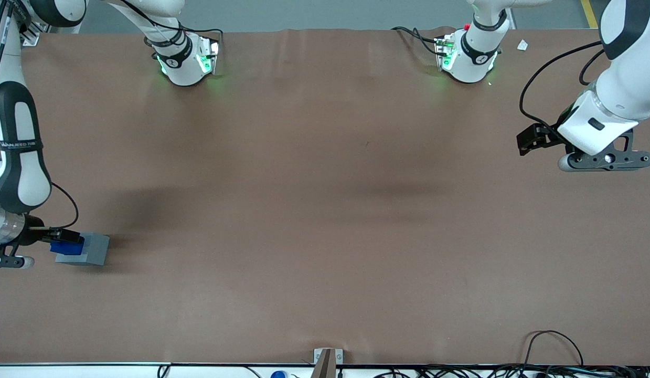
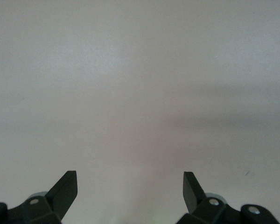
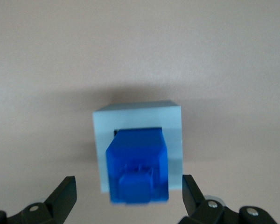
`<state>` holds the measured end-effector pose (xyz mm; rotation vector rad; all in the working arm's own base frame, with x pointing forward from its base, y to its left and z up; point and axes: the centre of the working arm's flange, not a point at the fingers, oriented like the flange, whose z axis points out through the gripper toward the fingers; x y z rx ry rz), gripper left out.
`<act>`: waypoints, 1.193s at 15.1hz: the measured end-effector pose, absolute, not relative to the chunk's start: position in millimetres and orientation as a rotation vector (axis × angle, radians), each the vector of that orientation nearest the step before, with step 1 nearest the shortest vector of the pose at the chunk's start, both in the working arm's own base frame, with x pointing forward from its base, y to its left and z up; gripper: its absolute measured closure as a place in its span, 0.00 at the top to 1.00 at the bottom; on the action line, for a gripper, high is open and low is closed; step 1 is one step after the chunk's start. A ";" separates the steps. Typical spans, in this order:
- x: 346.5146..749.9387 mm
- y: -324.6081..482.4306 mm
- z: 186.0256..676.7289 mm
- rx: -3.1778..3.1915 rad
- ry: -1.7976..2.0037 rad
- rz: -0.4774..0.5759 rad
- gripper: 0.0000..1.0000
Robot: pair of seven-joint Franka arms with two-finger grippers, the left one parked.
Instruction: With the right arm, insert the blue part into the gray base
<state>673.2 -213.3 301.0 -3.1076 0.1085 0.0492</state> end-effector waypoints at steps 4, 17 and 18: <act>666.8 -203.5 372.7 -3.093 0.107 0.080 1.00; 554.4 -76.2 641.7 -3.091 0.121 0.054 1.00; 545.5 -70.7 651.3 -3.092 0.118 0.054 1.00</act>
